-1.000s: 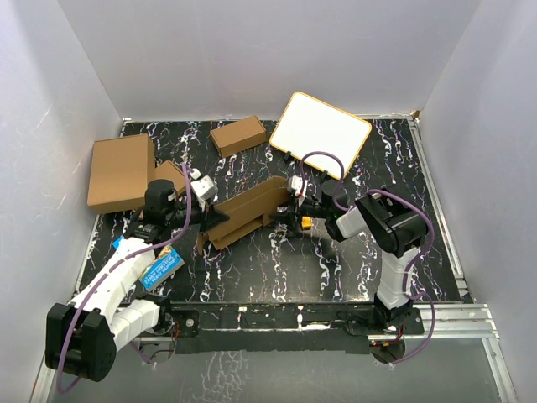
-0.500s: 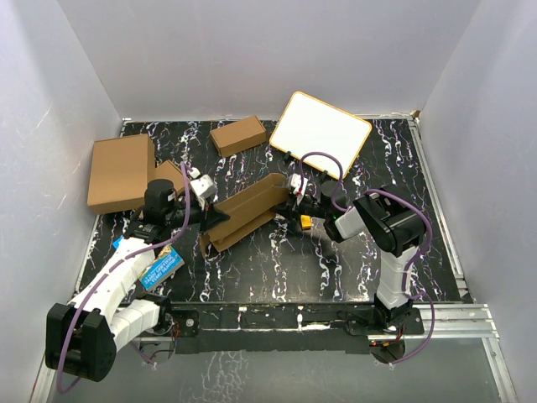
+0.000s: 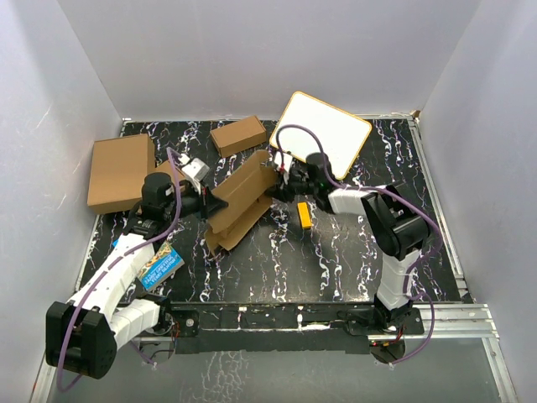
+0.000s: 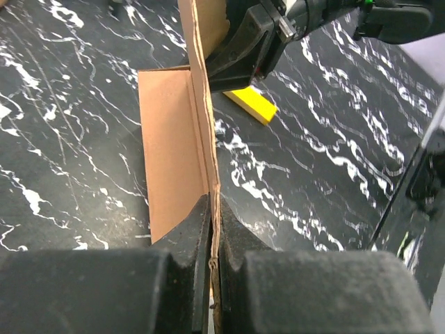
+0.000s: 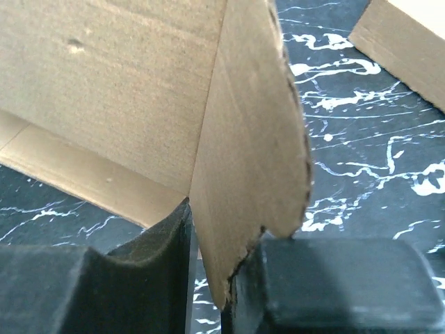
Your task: Fold the paper box
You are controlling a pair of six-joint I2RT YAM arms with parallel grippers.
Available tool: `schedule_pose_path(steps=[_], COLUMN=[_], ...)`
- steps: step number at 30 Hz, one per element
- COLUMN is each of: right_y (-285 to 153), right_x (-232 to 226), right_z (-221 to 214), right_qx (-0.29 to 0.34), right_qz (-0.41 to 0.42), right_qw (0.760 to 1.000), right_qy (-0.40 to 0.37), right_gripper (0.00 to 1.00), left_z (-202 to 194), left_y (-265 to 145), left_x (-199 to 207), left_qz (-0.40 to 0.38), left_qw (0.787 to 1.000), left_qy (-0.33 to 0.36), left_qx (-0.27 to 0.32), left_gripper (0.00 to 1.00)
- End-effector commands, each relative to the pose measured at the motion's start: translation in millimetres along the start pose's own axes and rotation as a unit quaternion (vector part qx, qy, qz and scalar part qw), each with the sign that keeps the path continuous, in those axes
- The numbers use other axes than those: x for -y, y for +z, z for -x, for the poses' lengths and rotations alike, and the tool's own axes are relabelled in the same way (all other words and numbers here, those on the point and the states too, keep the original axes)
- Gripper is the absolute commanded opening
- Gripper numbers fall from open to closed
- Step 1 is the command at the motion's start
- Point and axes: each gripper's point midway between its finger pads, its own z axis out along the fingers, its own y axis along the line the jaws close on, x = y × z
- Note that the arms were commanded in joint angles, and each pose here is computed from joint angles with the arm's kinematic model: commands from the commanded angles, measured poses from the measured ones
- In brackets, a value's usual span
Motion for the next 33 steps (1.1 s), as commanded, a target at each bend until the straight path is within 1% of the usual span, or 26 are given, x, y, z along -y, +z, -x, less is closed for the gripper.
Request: schedule_pose_path(steps=[1,2,4,6,7,10,12,17,20,22,24,26,32,33], right_y=[-9.2,-12.5,-20.8,-27.2,-30.4,-37.3,-40.3,-41.5,-38.2,-35.1,-33.5,-31.0,-26.8,-25.7], right_x=[-0.9,-0.9,-4.0,-3.3,-3.8,-1.8,-0.6,8.1,11.6,13.1,15.2,14.9,12.3,11.2], right_z=[12.3,11.8,8.5,9.7,10.0,12.4,12.7,4.1,-1.0,-3.8,-8.1,-9.6,-14.9,-15.7], right_qx=[-0.099,-0.114,-0.147,-0.172,-0.183,-0.215,-0.236,-0.283,-0.299,-0.309,-0.32,-0.323,-0.323,-0.323], right_qz=[0.036,0.036,0.038,0.036,0.037,0.039,0.044,0.047,0.046,0.042,0.035,0.035,0.04,0.041], right_qw=[0.994,0.993,0.988,0.984,0.982,0.975,0.969,0.956,0.95,0.947,0.944,0.943,0.942,0.942], right_qy=[0.003,0.008,0.028,0.033,0.037,0.046,0.054,0.068,0.075,0.073,0.068,0.067,0.076,0.077], right_gripper=[0.08,0.08,0.08,0.08,0.08,0.08,0.08,0.08,0.08,0.08,0.08,0.09,0.11,0.11], left_z=[41.7,42.7,44.0,45.1,45.6,45.9,45.2,33.4,30.0,32.4,34.5,32.6,9.6,5.8], left_y=[1.4,1.4,1.0,0.4,0.1,0.5,0.9,8.9,13.6,15.4,16.3,18.0,26.4,28.0], left_x=[-8.8,-11.3,-15.5,-16.3,-16.9,-17.6,-18.9,-18.6,-18.3,-16.4,-16.6,-20.4,-31.1,-32.0], left_qz=[0.041,0.05,0.067,0.073,0.075,0.076,0.076,0.053,0.041,0.03,0.028,0.036,0.05,0.049], left_qw=[0.997,0.995,0.992,0.989,0.988,0.985,0.985,0.98,0.975,0.973,0.972,0.97,0.964,0.963], left_qy=[-0.052,-0.066,-0.092,-0.113,-0.12,-0.137,-0.144,-0.185,-0.218,-0.225,-0.233,-0.24,-0.262,-0.265], left_qx=[0.045,0.048,0.056,0.064,0.067,0.067,0.063,0.038,0.027,0.028,0.031,0.028,-0.006,-0.011], left_gripper=[0.0,0.0,0.07,0.1,0.14,0.32,0.4,0.5,0.57,0.6,0.61,0.58,0.36,0.34])
